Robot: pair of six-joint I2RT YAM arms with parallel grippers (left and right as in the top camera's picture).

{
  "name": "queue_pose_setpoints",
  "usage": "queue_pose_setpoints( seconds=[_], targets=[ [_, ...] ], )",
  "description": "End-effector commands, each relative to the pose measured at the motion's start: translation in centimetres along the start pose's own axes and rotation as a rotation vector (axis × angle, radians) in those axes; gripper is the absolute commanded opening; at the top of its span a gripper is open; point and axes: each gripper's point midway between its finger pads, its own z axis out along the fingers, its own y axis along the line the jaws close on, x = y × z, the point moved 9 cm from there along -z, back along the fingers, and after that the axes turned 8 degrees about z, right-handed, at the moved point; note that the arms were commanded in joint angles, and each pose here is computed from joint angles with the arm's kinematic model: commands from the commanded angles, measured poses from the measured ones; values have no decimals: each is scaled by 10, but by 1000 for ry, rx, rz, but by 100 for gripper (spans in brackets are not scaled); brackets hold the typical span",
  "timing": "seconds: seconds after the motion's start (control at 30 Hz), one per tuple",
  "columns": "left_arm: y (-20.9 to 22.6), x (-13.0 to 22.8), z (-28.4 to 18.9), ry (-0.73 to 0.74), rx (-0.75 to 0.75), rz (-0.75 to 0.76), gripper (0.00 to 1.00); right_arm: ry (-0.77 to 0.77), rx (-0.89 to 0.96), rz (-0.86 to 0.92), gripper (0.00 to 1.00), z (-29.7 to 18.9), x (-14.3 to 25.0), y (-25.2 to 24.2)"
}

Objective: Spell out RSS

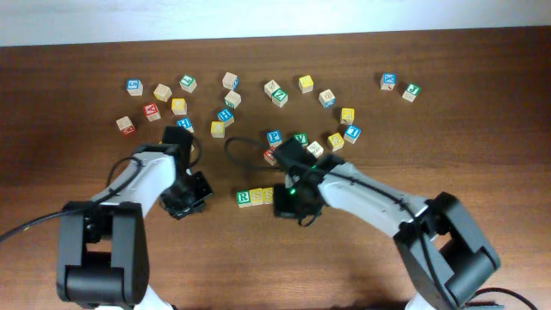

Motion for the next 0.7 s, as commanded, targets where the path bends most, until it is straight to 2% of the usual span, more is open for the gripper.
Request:
queue_pose_setpoints(
  seconds=[0.0,0.1,0.27,0.67],
  targets=[
    [-25,7,1,-28,63,98,0,-75,-40,-33,4,-19,-24,-10],
    [-47,16,3,-47,81,172,0,-84,-66,-46,4,-9,-35,-10],
    [-55,18,3,-32,139,185,0,-24,-107,-57,4,22,-38,-7],
    [-64,17,3,-56,173,220,0,-10,-108,-63,4,31,-26,7]
  ],
)
